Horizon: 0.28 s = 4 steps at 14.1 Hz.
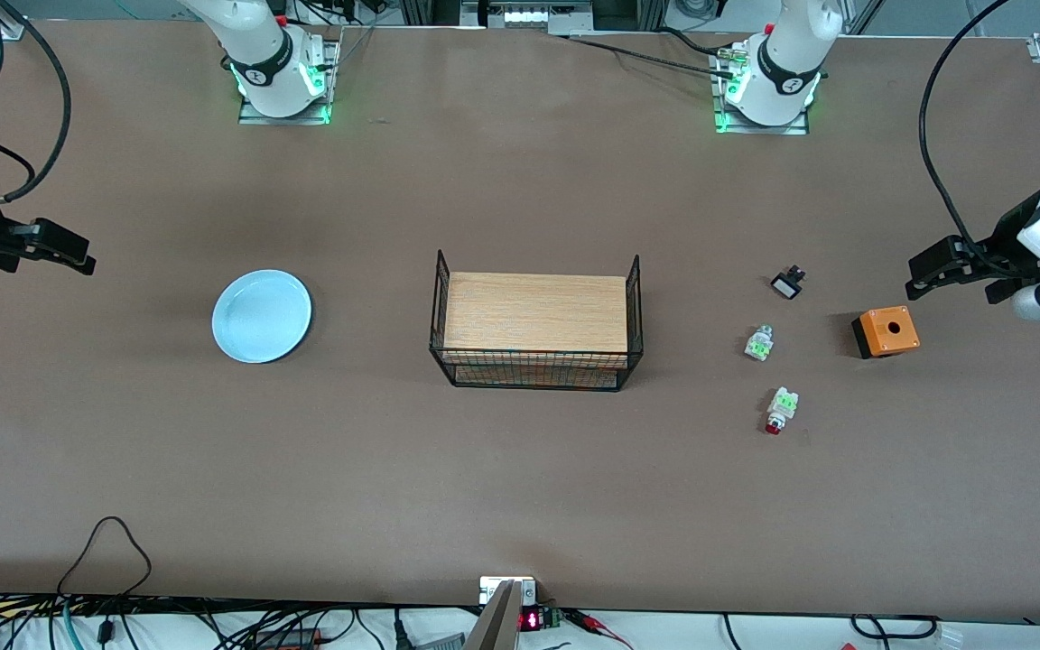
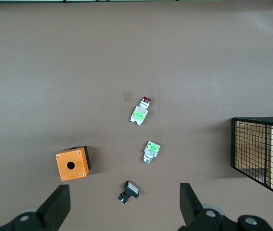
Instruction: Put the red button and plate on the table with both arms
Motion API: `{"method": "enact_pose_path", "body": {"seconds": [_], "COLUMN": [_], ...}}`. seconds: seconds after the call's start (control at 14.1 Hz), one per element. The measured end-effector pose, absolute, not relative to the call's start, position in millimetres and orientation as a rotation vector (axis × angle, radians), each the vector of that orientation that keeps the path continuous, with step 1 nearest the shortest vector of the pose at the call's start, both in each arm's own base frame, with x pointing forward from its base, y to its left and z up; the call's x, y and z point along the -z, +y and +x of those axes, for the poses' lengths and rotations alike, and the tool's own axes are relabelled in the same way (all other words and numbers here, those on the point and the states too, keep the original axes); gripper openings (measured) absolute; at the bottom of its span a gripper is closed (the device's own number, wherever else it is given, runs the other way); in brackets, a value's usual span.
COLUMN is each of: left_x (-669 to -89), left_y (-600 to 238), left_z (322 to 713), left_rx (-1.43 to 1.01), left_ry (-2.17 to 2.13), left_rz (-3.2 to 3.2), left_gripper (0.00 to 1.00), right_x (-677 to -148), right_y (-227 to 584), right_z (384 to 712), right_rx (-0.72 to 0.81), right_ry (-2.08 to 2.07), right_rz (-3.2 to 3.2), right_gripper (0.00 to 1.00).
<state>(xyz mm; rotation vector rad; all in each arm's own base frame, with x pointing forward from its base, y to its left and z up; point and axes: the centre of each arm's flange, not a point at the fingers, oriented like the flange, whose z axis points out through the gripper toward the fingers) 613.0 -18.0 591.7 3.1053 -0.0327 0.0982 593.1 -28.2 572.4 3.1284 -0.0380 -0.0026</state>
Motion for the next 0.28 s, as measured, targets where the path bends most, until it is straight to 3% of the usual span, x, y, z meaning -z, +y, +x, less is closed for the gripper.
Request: {"method": "enact_pose_path", "body": {"seconds": [0.28], "left_x": [-592.5], "left_y": [-17.7], "left_z": [613.1], "left_rx": [-0.101], "left_ry": [-0.032], "left_rz": [3.105], "left_gripper": [1.00], "right_x": [-575.8], "right_y": [-28.2], "right_z": [591.6], "right_rx": [0.013], "right_ry": [-0.037], "right_rz": [3.129], "right_gripper": [1.00]}}
